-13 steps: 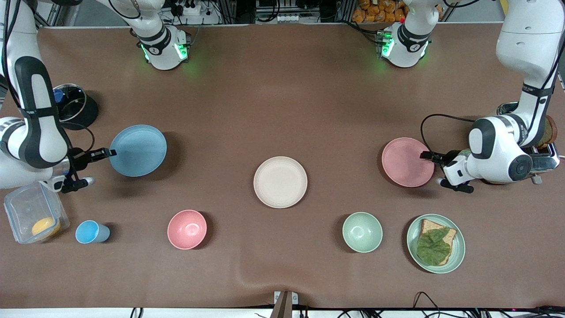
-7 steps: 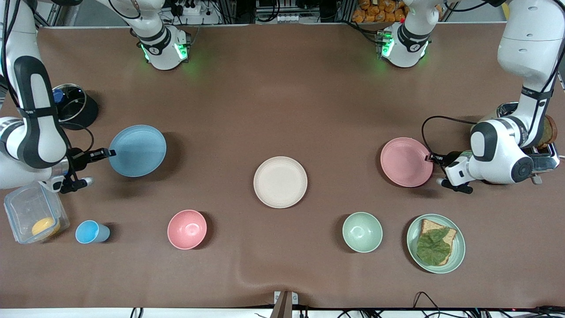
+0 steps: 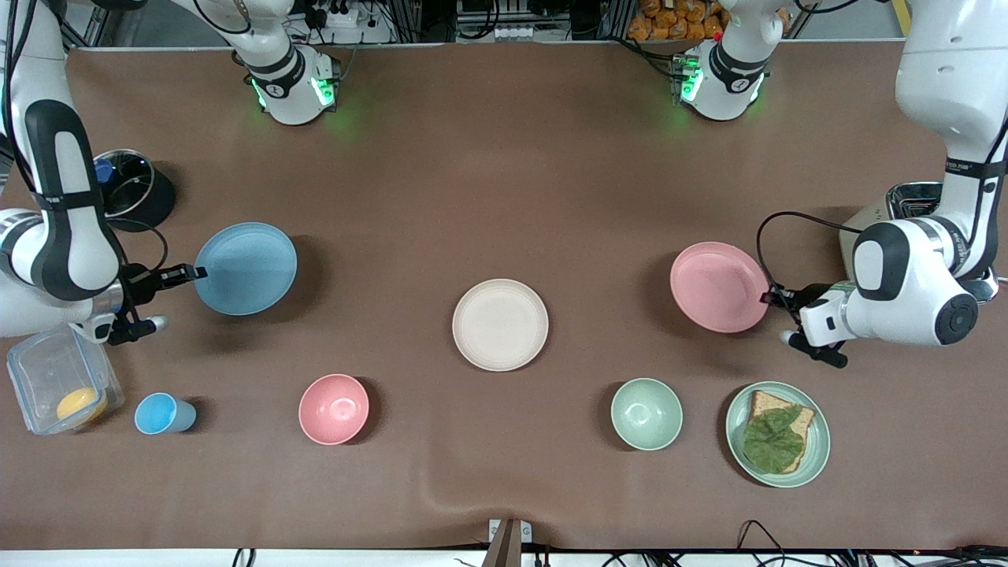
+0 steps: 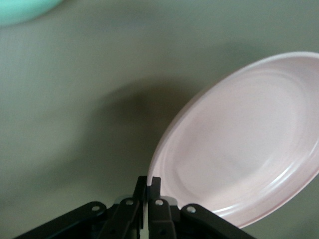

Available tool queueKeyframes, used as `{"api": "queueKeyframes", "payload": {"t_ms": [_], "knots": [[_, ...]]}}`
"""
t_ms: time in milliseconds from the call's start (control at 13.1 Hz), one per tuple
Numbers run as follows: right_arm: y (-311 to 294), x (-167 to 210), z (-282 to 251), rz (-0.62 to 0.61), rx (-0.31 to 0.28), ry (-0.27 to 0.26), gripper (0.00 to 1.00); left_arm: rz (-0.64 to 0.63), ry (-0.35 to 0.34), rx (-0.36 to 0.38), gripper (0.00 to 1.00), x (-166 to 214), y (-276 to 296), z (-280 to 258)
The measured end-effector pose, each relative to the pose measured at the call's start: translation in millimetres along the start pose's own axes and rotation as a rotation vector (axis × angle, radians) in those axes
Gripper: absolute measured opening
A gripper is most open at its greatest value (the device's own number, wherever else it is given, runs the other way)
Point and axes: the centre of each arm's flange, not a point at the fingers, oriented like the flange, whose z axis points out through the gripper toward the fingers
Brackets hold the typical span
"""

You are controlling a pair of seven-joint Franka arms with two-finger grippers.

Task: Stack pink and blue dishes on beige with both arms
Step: 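Lift the pink plate with the left gripper onto the beige plate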

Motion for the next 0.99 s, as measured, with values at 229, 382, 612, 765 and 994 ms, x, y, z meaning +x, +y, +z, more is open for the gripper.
{"api": "queueKeyframes", "payload": {"t_ms": [229,382,612,765,994], "knots": [[-1.9,0.6,-4.2,-0.003,0.000,-0.001,0.05,-0.044,0.019,0.006,0.04,41.7,109.0,-21.5],[-2.8,0.8,-5.0,-0.005,0.000,-0.002,0.05,-0.088,0.015,-0.029,0.04,61.9,177.0,-4.1],[-6.9,3.3,-6.0,0.006,-0.004,-0.002,0.05,-0.112,0.084,-0.058,0.04,96.8,253.3,21.0],[-15.3,8.4,-8.7,0.019,-0.015,0.000,0.05,-0.101,0.136,-0.061,0.04,115.3,293.4,52.5],[-35.7,17.3,-10.1,0.044,-0.025,-0.016,0.05,-0.081,0.188,-0.061,0.04,132.7,334.3,110.3]]}}
